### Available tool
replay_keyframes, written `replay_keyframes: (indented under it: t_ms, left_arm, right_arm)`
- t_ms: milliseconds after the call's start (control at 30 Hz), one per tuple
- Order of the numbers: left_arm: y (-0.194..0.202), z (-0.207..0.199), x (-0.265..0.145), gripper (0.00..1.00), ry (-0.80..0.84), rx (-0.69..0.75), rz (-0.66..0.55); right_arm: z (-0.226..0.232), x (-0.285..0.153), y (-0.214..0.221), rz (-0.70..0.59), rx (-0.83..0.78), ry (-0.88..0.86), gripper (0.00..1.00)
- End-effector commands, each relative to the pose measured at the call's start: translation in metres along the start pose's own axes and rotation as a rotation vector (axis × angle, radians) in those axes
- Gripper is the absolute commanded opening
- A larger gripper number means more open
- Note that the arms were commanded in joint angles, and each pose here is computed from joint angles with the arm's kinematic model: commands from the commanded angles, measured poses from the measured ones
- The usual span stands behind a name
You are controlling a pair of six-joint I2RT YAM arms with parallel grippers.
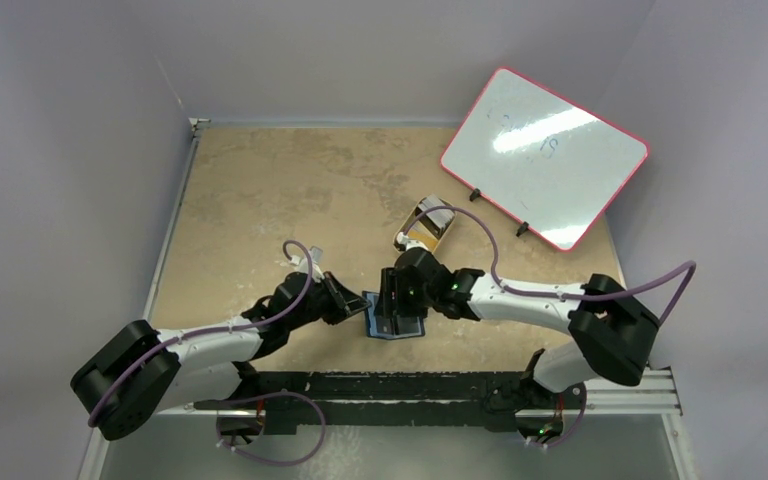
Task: Put the credit cards into the card holder
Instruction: Turn over the card slot in the card holder.
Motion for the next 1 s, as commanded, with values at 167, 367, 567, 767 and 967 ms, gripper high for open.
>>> replay_keyframes:
  t_ms: [167, 367, 567, 767, 967]
  left_arm:
    - [-0.014, -0.020, 0.000, 0.00, 0.076, 0.023, -0.058]
    - [-0.014, -0.020, -0.002, 0.00, 0.075, 0.020, -0.064]
    - [-0.013, -0.017, -0.002, 0.00, 0.056, 0.025, -0.060]
    - [-0.011, -0.015, -0.002, 0.00, 0.052, 0.030, -0.047]
    - [-0.010, -0.012, -0.002, 0.00, 0.033, 0.039, -0.045]
  right_arm:
    - [0.024, -0.007, -0.009, -0.030, -0.014, -0.060, 0.60]
    - [0.012, 0.001, -0.003, -0.016, -0.002, -0.014, 0.60]
    - [0.004, -0.001, -0.007, -0.056, -0.015, 0.054, 0.56]
    - [-0.004, -0.005, -0.010, -0.078, -0.023, 0.126, 0.53]
    - [-0.007, -0.014, -0.010, -0.082, -0.011, 0.151, 0.53]
Point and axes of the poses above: each gripper's point midway between its finger pads, its own x axis out along the fingers, its own z axis along the line the jaws close on, y = z × x, the point moved 7 cm from there along -x, back along the fingers, and after that the axes turned 14 degrees about x, right-handed, at the moved point
